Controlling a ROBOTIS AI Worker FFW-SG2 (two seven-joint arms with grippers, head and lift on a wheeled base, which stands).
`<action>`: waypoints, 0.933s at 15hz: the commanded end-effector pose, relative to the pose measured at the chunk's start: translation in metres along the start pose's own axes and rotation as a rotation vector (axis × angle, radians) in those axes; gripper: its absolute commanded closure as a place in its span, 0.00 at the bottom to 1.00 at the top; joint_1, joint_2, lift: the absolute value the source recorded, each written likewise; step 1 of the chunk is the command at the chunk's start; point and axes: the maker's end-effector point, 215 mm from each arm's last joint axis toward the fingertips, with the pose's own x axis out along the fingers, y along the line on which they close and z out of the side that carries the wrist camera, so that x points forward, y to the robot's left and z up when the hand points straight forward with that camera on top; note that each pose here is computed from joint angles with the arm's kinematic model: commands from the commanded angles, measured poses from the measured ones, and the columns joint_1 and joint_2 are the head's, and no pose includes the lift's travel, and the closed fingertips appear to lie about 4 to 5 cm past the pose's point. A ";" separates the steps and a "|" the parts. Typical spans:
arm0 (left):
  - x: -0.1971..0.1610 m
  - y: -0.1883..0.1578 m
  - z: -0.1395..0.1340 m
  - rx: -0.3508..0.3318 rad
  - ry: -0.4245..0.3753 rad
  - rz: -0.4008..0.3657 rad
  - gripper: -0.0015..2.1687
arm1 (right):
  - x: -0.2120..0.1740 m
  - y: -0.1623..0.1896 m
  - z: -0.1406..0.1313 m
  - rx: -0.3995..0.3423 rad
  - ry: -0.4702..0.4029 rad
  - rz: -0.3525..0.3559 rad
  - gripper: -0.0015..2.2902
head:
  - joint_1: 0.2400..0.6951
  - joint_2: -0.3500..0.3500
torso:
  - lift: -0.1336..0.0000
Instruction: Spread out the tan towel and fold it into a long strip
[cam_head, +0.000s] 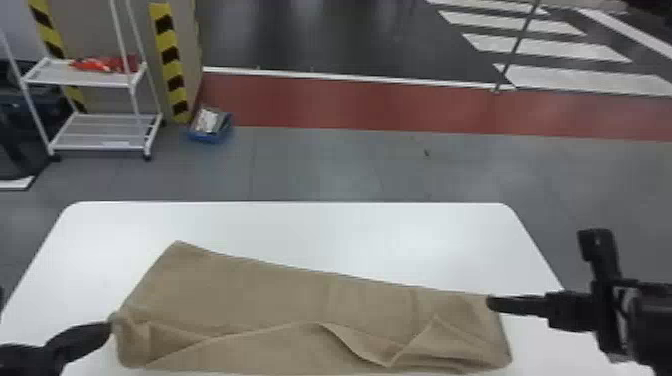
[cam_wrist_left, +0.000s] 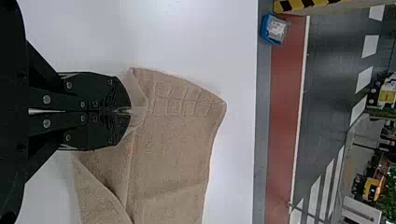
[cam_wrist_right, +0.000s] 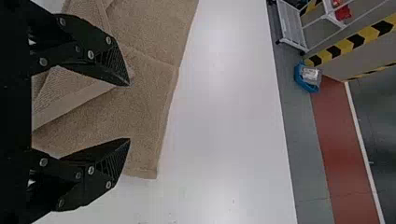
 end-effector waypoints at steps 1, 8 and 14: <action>0.001 -0.001 0.000 0.002 0.000 -0.004 0.88 | 0.028 0.009 -0.006 -0.008 0.072 0.012 0.16 | 1.00 0.30 | 1.00; 0.003 -0.002 0.000 0.010 -0.003 -0.008 0.88 | 0.067 0.032 -0.040 -0.090 0.224 0.008 0.21 | 1.00 0.40 | 1.00; 0.005 -0.001 -0.003 0.010 0.000 -0.008 0.88 | 0.082 0.033 -0.045 -0.120 0.258 -0.003 0.33 | 1.00 0.41 | 1.00</action>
